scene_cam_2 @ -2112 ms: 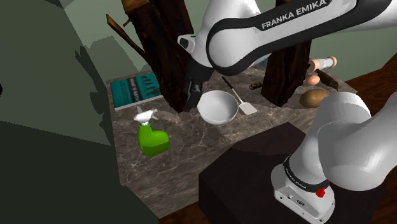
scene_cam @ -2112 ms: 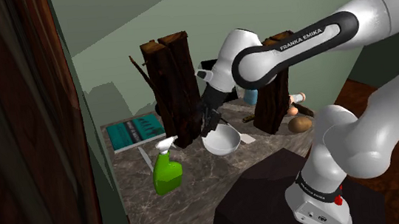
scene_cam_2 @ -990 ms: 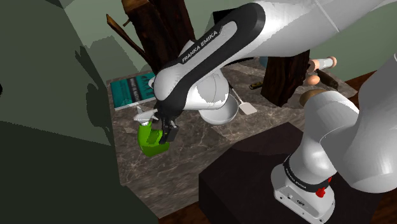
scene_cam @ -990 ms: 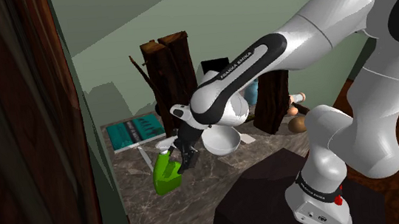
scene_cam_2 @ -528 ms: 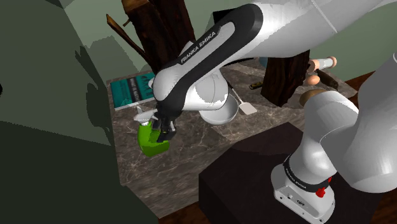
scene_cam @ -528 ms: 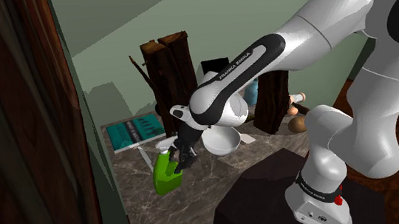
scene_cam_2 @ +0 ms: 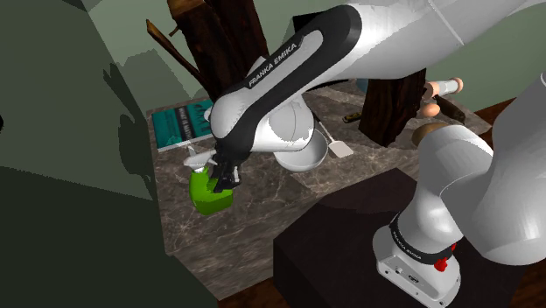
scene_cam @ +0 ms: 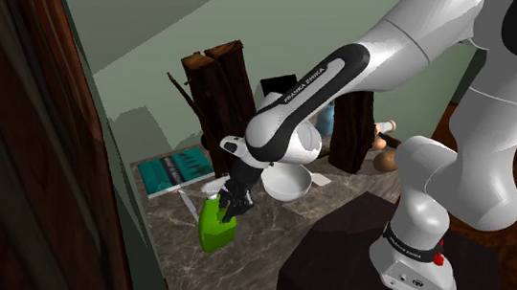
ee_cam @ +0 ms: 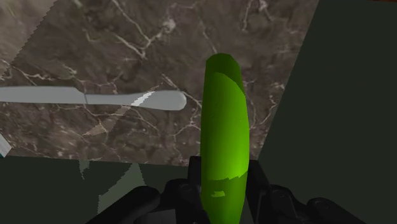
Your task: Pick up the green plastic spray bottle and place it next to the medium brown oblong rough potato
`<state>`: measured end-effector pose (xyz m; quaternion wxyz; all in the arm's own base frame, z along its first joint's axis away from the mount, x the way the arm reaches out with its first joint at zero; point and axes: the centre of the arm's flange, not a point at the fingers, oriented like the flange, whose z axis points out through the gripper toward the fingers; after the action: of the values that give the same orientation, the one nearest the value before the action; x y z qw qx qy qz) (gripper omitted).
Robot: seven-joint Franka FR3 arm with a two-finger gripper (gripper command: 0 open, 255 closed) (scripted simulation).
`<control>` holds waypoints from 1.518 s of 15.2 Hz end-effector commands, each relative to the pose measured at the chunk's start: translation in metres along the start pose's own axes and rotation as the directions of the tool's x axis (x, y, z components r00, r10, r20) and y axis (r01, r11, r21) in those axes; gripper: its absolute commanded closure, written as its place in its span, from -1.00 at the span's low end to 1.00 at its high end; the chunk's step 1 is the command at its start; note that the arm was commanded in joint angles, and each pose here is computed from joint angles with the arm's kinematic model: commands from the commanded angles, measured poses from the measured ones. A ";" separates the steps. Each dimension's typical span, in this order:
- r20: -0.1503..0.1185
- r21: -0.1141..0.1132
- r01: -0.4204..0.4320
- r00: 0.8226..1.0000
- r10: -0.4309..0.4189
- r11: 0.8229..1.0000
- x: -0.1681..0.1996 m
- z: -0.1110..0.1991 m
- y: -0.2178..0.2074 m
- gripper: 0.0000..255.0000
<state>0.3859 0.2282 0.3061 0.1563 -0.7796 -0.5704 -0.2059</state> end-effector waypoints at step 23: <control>0.000 0.001 0.000 1.000 0.000 1.000 0.058 -0.100 -0.001 1.00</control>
<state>0.3864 0.2288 0.4163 0.1567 -0.7793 -0.5708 -0.2056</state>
